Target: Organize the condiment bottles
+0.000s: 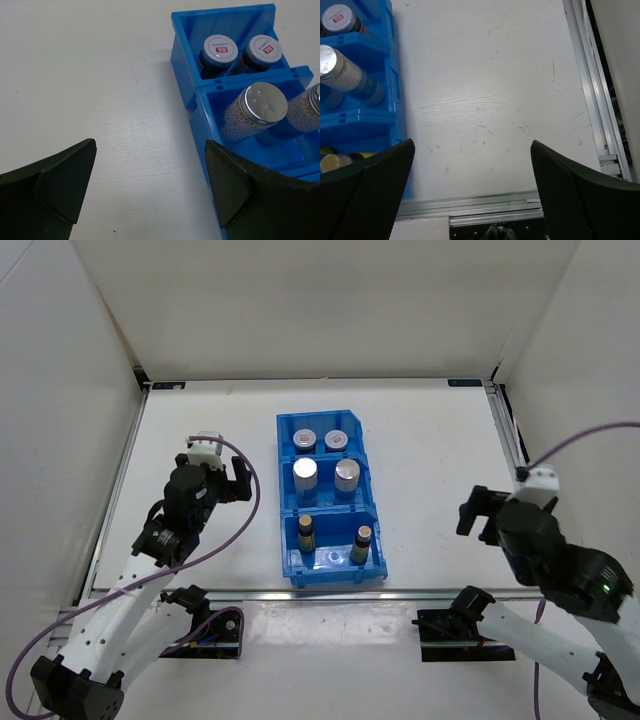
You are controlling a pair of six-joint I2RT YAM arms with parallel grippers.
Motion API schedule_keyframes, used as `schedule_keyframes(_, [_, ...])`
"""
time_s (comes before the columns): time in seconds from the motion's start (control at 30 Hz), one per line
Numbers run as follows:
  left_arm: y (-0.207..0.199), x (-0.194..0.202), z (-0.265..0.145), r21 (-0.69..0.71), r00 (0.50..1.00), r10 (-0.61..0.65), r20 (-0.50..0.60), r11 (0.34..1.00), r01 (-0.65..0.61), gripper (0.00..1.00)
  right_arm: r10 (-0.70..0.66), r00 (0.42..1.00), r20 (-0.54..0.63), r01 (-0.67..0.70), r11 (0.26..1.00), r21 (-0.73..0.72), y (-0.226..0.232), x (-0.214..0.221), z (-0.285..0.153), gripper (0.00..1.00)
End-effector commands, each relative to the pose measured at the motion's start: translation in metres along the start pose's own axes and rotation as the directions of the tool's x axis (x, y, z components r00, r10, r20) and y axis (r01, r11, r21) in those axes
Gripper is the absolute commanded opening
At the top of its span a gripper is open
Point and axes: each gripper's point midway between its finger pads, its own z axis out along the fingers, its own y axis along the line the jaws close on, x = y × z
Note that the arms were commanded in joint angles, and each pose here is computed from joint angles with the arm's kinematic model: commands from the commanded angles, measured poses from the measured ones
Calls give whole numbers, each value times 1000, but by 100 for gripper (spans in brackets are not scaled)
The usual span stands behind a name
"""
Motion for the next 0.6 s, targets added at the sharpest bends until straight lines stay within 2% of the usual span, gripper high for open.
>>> schedule_keyframes(0.0, [-1,-18,-9,8,999,-23,49,1000,23,100,52,993,102,-51,999,-13,-31,-13,-25,100])
schedule_keyframes(0.13, [-4,-13,-4,23,1000,-18,24,1000,17,100,26,993,115,-3,980,-198,-13,2,-30,100])
schedule_keyframes(0.33, [-3,-15,-5,13,999,-18,27,1000,18,100,13,993,113,16,968,-250,1,12,-23,100])
schedule_keyframes(0.4, [0,-13,-6,3,999,-18,29,1000,18,100,-28,993,114,57,965,-254,4,9,-23,100])
schedule_keyframes(0.5, [0,-13,-6,2,999,-18,29,1000,18,100,-87,988,127,105,985,-137,-9,-6,-18,100])
schedule_keyframes(0.57, [0,-13,-6,2,999,-18,29,1000,18,100,-58,993,105,56,998,23,-28,-11,-13,100])
